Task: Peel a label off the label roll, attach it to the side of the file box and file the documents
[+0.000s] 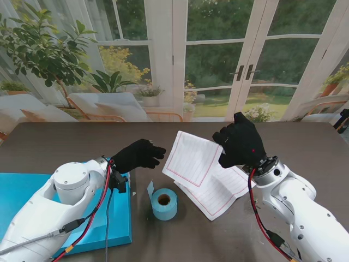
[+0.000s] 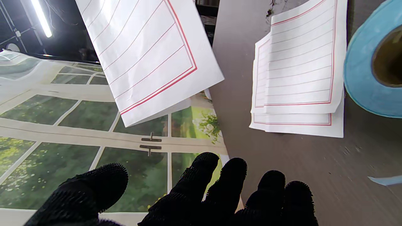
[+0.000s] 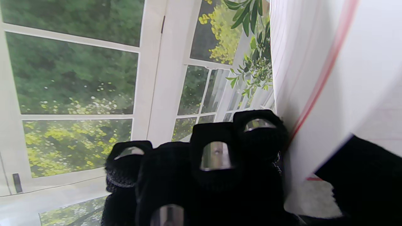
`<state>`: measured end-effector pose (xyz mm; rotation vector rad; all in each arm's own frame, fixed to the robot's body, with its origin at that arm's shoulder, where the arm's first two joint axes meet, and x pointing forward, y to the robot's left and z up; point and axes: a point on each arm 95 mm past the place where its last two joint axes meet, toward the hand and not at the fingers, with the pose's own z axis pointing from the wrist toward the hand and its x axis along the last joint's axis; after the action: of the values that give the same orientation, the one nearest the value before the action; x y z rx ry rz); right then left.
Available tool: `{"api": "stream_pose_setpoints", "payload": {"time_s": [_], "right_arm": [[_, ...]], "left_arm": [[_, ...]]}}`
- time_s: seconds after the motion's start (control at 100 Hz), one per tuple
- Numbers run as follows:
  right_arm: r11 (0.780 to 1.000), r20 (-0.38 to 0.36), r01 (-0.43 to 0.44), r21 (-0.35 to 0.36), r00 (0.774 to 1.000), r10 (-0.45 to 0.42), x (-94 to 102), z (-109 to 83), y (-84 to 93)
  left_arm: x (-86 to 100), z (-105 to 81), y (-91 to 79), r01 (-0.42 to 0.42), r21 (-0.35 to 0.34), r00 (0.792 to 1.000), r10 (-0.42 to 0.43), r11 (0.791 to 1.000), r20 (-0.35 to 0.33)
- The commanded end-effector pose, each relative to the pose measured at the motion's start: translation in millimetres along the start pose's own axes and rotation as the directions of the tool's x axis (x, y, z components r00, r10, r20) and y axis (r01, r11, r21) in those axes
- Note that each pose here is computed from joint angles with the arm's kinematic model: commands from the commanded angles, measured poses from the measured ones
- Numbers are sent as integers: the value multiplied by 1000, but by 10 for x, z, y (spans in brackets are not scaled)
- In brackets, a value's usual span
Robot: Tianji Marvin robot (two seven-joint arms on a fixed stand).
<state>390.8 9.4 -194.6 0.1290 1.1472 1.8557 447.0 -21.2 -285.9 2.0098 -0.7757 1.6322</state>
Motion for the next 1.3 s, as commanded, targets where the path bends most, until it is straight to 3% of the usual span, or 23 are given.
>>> {"api": "stream_pose_setpoints", "payload": {"time_s": [0.0,0.37,0.93,1.29], "right_arm": [[1000,-14,-20,-10,1000,20,89,45,24],[997,-55,-71,-41,996,68,241,65,9],[995,-120,-95,-36,989,90,260,44,14],[990,-165,-138,-20,977,133,307,-8,-41]], "left_arm": [[23,44,51,16,-27,1000,-17,1000,-22],[83,135,86,148,-87,985,-155,985,-81],[124,169,202,199,-213,976,-212,957,-39],[161,226,263,208,-242,973,-225,948,-45]]}}
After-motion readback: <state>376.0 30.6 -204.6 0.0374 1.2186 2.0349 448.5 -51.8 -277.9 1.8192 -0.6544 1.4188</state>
